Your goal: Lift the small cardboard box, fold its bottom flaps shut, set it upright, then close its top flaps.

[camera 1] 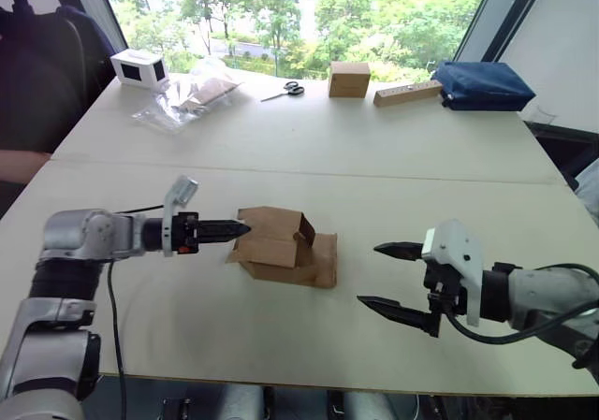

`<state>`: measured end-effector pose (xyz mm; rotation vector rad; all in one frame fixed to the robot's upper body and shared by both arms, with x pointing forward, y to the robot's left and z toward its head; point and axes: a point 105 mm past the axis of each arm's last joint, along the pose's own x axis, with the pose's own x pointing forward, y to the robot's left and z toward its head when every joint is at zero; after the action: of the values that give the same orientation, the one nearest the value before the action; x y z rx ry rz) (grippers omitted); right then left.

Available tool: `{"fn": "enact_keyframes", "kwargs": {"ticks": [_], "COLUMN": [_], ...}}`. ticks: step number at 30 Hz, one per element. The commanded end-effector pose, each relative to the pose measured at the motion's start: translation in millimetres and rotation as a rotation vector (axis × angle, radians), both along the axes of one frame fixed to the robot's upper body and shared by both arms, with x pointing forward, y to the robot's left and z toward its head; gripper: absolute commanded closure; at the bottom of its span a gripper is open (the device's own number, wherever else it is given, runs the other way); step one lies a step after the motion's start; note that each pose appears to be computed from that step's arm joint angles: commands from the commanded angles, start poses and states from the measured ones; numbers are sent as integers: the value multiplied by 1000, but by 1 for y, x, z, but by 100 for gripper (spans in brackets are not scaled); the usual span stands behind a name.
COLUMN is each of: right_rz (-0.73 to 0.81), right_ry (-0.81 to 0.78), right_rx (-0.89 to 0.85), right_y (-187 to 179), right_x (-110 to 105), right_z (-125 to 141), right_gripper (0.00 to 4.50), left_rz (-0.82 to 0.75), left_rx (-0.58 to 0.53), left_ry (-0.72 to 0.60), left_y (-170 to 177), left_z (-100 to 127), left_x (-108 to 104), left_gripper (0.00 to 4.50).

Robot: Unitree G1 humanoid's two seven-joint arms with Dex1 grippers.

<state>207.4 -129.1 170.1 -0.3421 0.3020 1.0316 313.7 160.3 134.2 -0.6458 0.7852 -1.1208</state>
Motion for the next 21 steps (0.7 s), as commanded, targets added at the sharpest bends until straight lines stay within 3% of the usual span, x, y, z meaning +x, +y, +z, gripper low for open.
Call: {"fn": "enact_keyframes", "kwargs": {"ticks": [1, 15, 21], "right_rz": [2, -21, -38], "right_ry": [-50, -53, -56], "right_rx": [15, 10, 4], "right_y": [3, 3, 1], "right_x": [-5, -6, -3], "right_z": [9, 7, 4], "right_gripper": [2, 2, 0], "left_rz": [-40, -101, -99], "left_rx": [-5, -38, -47], "left_ry": [29, 42, 36], "left_y": [-5, -21, -19], "left_z": [5, 6, 1], "left_x": [0, 2, 4], "left_gripper": [0, 0, 234]}}
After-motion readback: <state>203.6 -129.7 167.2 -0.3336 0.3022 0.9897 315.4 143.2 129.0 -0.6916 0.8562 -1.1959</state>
